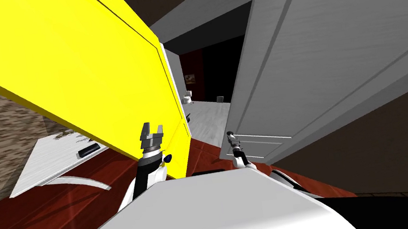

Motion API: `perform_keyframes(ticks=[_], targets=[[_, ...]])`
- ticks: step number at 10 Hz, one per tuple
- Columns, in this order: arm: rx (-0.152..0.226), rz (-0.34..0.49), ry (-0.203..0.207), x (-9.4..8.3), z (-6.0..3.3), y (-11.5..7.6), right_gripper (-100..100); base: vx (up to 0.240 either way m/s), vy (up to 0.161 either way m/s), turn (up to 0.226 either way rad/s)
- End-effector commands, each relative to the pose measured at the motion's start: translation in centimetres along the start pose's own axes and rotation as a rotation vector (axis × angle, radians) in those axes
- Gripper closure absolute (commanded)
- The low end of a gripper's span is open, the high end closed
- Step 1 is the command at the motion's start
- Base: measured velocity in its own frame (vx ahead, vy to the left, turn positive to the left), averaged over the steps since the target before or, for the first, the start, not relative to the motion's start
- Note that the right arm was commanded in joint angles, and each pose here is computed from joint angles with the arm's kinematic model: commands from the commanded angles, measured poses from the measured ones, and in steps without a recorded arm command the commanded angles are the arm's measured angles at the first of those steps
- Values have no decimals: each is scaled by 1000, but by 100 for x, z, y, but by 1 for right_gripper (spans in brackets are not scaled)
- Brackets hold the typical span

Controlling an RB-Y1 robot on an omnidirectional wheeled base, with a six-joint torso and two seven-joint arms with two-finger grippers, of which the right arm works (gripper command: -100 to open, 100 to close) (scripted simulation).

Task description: Pull the door open

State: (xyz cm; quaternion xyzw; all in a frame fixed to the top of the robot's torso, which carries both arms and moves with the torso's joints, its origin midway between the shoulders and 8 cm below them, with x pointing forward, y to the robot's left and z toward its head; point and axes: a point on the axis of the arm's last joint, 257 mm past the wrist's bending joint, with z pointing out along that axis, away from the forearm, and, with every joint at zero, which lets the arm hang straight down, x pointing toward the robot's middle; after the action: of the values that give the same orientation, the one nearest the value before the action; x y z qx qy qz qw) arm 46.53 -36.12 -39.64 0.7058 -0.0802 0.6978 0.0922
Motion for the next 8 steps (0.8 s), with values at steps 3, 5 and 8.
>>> perform_keyframes(ticks=[3,5,8], targets=[[-6,17,9,44,6,202,100,5,25,156],[9,16,-2,-16,-35,161,100,-26,39,72],[20,16,2,-9,-61,233,100,-152,41,98]])
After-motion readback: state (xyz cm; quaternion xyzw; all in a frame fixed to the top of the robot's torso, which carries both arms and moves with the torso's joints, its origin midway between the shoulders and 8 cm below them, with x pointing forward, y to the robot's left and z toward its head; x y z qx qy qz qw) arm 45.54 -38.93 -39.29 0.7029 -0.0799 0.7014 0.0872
